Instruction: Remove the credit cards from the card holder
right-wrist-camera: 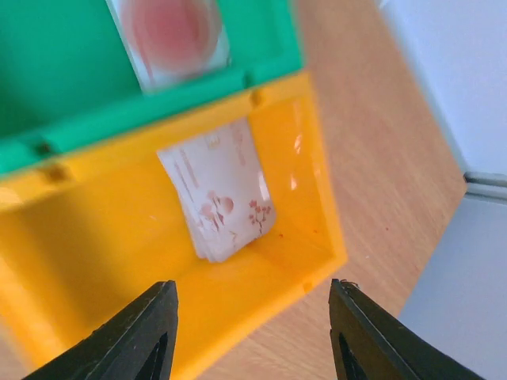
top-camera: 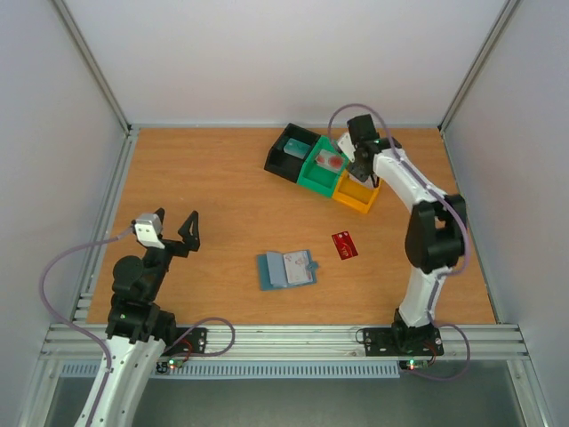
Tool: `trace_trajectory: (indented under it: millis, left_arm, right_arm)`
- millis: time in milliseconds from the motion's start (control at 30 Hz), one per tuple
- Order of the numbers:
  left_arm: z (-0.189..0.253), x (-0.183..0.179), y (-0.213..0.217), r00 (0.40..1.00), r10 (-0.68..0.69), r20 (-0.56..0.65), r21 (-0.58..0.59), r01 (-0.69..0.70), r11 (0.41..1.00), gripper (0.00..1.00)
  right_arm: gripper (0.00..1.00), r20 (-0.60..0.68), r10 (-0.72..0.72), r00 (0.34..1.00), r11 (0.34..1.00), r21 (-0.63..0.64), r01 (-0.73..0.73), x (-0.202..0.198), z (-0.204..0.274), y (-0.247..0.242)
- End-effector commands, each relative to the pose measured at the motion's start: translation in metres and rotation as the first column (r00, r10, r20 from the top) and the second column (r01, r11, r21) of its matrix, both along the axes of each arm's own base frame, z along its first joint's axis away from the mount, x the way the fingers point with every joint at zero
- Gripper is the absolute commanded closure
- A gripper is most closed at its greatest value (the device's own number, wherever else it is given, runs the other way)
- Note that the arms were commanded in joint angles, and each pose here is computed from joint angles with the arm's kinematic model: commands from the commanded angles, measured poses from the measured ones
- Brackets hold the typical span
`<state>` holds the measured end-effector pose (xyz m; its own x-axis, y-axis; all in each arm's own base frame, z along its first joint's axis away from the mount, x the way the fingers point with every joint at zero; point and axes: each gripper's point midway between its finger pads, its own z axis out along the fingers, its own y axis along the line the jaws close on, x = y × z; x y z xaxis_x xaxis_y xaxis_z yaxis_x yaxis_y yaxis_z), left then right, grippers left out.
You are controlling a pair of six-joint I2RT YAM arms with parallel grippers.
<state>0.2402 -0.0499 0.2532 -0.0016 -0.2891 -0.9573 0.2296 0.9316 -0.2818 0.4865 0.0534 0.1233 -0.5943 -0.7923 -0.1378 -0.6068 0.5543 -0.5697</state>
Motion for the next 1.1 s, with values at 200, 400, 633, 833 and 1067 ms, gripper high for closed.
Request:
trace_trajectory:
  millis: [200, 400, 633, 833, 1067]
  left_arm:
    - [0.011, -0.016, -0.057, 0.936, -0.352, 0.035, -0.054, 0.353, 0.934, 0.01]
    - [-0.025, -0.037, -0.126, 0.728, -0.665, -0.168, -0.138, 0.650, 0.747, 0.01]
    - [-0.136, -0.024, -0.150, 0.338, -0.570, -0.749, -0.424, 0.418, 0.804, 0.01]
    - [-0.195, -0.036, -0.153, 0.116, -0.520, -0.846, -0.473, 0.284, 0.834, 0.01]
    - [-0.214, -0.052, -0.184, 0.019, -0.593, -0.805, -0.551, 0.349, 0.758, 0.00]
  right_arm:
    - [0.48, -0.201, -0.262, 0.944, 0.630, 0.705, 0.325, -0.132, 0.056, 0.121]
    - [0.50, -0.392, -0.209, 0.896, 0.689, 0.591, 0.420, -0.210, -0.008, 0.177]
    - [0.54, -0.496, -0.248, 0.832, 0.637, 0.564, 0.526, -0.242, -0.055, 0.180]
    - [0.55, -0.517, -0.268, 0.813, 0.659, 0.517, 0.546, -0.261, -0.085, 0.177]
    - [0.54, -0.532, -0.275, 0.801, 0.675, 0.487, 0.555, -0.272, -0.103, 0.172]
